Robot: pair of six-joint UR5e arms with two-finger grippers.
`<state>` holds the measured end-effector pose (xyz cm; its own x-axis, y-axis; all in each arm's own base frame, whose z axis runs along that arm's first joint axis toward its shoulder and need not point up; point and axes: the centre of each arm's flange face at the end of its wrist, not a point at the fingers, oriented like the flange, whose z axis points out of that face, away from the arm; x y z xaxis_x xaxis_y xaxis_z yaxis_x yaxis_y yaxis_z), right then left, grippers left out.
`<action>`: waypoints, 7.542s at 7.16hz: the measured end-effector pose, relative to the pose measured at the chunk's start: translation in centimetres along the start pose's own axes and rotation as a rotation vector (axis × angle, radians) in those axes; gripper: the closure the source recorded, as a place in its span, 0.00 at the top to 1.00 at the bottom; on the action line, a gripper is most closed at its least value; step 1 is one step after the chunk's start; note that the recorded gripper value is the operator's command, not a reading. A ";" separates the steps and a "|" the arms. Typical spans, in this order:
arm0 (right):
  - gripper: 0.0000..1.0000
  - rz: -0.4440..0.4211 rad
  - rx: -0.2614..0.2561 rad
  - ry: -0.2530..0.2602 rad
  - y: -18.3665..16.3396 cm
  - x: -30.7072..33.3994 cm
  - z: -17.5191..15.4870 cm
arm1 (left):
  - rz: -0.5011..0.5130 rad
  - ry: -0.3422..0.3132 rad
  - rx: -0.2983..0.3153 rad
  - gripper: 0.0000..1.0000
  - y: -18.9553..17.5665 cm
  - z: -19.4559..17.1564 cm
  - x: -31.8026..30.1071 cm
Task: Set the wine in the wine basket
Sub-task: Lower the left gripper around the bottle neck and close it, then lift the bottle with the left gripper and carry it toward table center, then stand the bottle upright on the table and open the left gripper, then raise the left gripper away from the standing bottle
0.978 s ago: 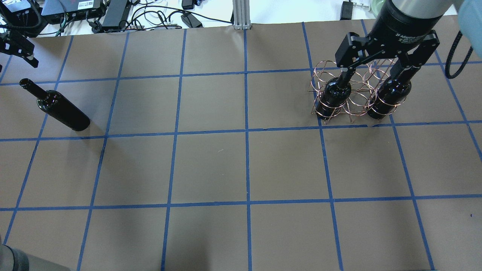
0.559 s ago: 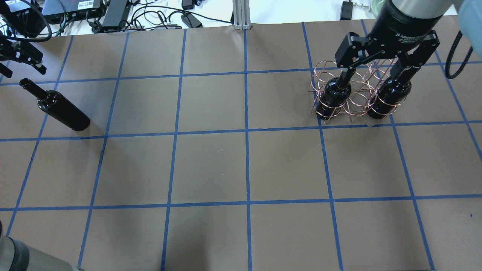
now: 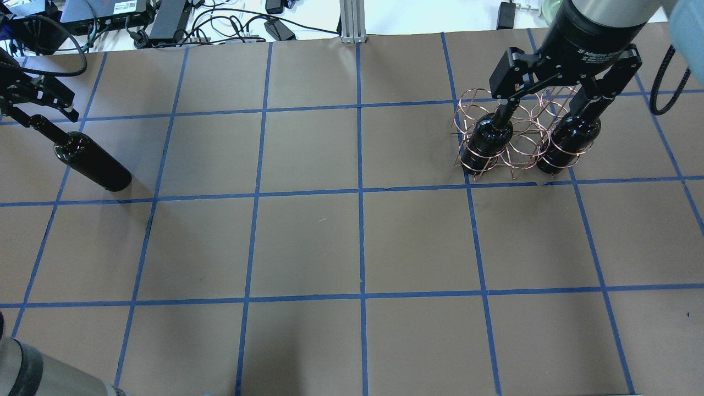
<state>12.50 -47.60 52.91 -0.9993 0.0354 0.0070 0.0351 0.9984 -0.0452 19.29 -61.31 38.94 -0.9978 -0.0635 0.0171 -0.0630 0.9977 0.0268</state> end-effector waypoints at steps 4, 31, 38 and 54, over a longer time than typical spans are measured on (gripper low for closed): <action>1.00 -0.002 0.000 0.001 0.0 0.0 0.0 | 0.004 -0.023 -0.011 0.84 0.4 1.0 -1.2; 1.00 -0.002 0.002 0.001 0.0 0.0 -0.1 | 0.056 -0.032 -0.088 0.00 18.3 -0.2 42.1; 1.00 -0.002 0.003 0.001 0.1 0.0 -0.1 | 0.076 0.004 -0.142 0.00 19.8 1.9 43.6; 1.00 -0.013 0.077 -0.093 2.8 -2.1 -4.1 | 0.056 -0.032 0.004 1.00 13.7 -15.2 31.7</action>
<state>14.70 -44.69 56.89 -0.9963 0.0141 -0.0846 0.0245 0.9922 -0.1226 -12.88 -50.06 55.07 -0.9999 -0.0067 -0.0136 -0.0070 0.9997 0.0227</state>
